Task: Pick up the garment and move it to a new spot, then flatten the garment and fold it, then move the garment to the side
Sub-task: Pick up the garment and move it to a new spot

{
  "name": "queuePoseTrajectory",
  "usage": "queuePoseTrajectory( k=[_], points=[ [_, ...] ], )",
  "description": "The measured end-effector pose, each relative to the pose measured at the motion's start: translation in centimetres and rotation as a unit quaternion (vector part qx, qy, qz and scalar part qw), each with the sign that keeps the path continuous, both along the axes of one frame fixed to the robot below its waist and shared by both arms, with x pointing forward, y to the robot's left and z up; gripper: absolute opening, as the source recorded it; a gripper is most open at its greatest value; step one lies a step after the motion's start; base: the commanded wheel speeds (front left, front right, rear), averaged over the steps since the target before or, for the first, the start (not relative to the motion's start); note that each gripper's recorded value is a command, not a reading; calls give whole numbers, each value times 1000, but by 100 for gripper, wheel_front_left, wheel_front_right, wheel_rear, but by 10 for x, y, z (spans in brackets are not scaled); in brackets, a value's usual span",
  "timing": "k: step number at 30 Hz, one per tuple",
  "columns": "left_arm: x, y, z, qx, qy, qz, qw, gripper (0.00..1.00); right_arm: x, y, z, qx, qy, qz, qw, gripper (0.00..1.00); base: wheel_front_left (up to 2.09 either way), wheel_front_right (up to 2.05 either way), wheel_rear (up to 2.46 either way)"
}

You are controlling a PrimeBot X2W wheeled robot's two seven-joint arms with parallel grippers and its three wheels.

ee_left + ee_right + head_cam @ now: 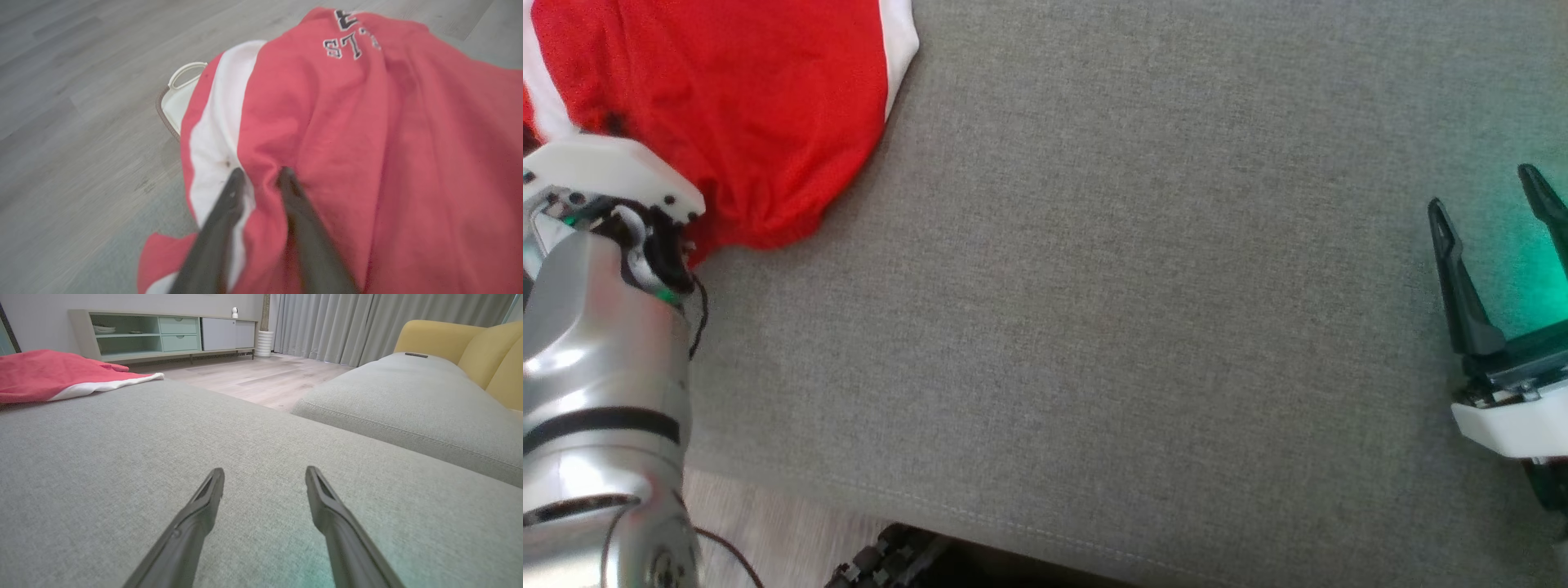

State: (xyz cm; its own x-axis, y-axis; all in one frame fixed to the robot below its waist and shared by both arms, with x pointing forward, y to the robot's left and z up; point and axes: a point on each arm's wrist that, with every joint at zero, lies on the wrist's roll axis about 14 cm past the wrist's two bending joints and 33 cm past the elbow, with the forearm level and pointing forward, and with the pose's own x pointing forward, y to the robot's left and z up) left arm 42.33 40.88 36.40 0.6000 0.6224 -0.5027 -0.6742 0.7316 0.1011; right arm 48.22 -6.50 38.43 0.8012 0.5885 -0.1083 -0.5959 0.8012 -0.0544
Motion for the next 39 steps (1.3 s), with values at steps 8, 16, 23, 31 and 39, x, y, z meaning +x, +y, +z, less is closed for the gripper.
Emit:
queuePoseTrajectory(
  k=[8,16,23,31,39],
  points=[
    [24,13,63,93,-72,-60,991,0,-8,8,19,17,-6,-6,1000,100,0,0,0],
    [63,-6,199,233,-193,-186,935,0,-27,19,65,56,-30,-31,997,100,0,0,0],
    [86,-88,308,309,-287,-330,845,0,-52,8,103,83,-54,-76,992,100,0,0,0],
    [106,-236,371,322,-352,-486,732,0,-84,-39,123,85,-70,-153,982,100,0,0,0],
    [96,-381,350,274,-358,-631,631,0,-112,-87,141,83,-97,-228,965,100,0,0,0]
  ],
)
